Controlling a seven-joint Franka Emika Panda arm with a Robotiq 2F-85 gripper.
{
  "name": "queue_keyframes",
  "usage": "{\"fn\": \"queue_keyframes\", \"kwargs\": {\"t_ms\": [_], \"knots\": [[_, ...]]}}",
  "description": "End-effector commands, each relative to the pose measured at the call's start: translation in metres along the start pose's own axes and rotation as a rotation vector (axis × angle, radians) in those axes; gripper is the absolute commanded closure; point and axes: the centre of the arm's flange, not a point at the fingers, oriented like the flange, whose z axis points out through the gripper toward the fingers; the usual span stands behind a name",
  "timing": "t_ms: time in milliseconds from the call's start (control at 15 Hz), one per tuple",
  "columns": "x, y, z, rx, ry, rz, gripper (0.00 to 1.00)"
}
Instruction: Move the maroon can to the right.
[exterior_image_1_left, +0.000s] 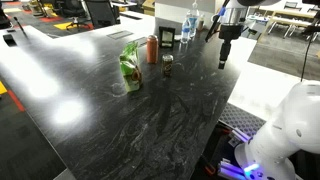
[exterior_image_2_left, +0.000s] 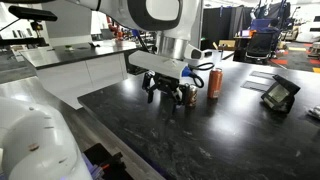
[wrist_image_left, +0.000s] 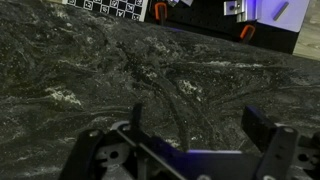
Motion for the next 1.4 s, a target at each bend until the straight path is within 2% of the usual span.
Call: {"fn": "queue_keyframes", "kwargs": {"t_ms": [0, 267, 400, 800, 1067, 1333], "knots": [[0.0, 0.0, 0.0, 0.0, 0.0, 0.0, 0.0], [0.0, 0.0, 0.0, 0.0, 0.0, 0.0, 0.0], [0.011, 0.005, 0.006, -0.057, -0.016, -0.036, 0.0], [0.068, 0.034, 0.007, -0.24, 0.137, -0.134, 0.0], [0.107, 0.047, 0.013, -0.259, 0.276, -0.14, 0.0], [0.124, 0.053, 0.014, -0.188, 0.353, -0.092, 0.0]]}}
